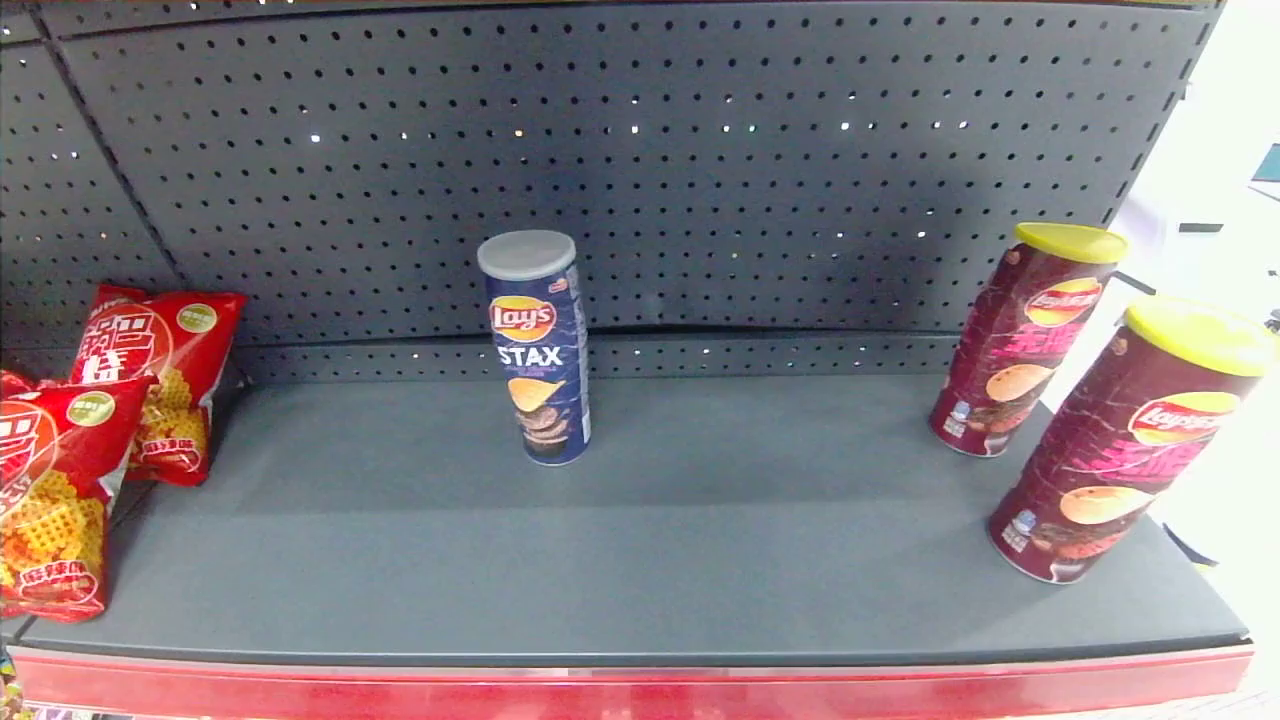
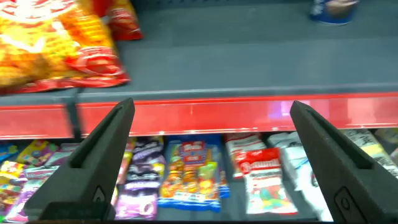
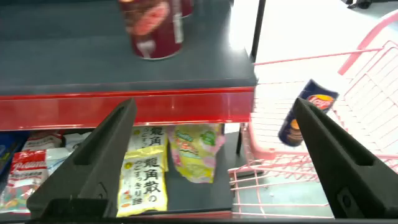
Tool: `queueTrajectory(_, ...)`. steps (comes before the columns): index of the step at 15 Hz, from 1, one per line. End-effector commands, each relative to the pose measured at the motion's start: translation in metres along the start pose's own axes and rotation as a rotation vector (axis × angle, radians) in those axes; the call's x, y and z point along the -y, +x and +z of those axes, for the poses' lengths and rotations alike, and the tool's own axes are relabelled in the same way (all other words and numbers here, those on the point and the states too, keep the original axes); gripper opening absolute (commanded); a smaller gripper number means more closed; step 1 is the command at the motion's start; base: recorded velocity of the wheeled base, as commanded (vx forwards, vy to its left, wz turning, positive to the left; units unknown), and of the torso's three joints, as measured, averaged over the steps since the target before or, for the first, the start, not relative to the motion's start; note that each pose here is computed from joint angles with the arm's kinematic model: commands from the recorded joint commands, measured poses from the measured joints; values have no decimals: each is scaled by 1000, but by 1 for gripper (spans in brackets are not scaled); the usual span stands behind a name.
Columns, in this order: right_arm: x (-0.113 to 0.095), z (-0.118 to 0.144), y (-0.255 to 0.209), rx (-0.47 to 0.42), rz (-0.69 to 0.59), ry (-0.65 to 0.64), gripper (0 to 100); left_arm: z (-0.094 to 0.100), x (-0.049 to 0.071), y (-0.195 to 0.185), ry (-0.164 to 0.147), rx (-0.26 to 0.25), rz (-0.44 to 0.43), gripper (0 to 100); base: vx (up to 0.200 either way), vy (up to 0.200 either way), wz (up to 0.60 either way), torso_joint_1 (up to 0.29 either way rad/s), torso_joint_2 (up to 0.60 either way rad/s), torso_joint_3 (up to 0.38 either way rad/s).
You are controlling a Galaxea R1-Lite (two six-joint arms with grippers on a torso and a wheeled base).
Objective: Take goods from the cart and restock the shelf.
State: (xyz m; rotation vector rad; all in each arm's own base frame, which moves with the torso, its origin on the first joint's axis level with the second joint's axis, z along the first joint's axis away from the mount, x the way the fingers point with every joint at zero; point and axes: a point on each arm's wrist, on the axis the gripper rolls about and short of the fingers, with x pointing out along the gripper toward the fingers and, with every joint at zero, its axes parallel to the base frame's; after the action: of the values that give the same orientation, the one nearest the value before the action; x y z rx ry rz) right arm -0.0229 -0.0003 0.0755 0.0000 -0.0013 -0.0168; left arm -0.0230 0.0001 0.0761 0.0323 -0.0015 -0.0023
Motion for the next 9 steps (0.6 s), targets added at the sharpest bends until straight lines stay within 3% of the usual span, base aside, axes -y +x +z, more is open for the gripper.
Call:
queueTrajectory(1,0,0,0,-1,0,0,100,0,0,0,-2,0,1,100,0,-200,0,2,2,-2)
queueTrajectory(9,0,0,0,-1,0,-3,100,0,0,0,-42,-3,2,100,0,-200,0,1,3,-1)
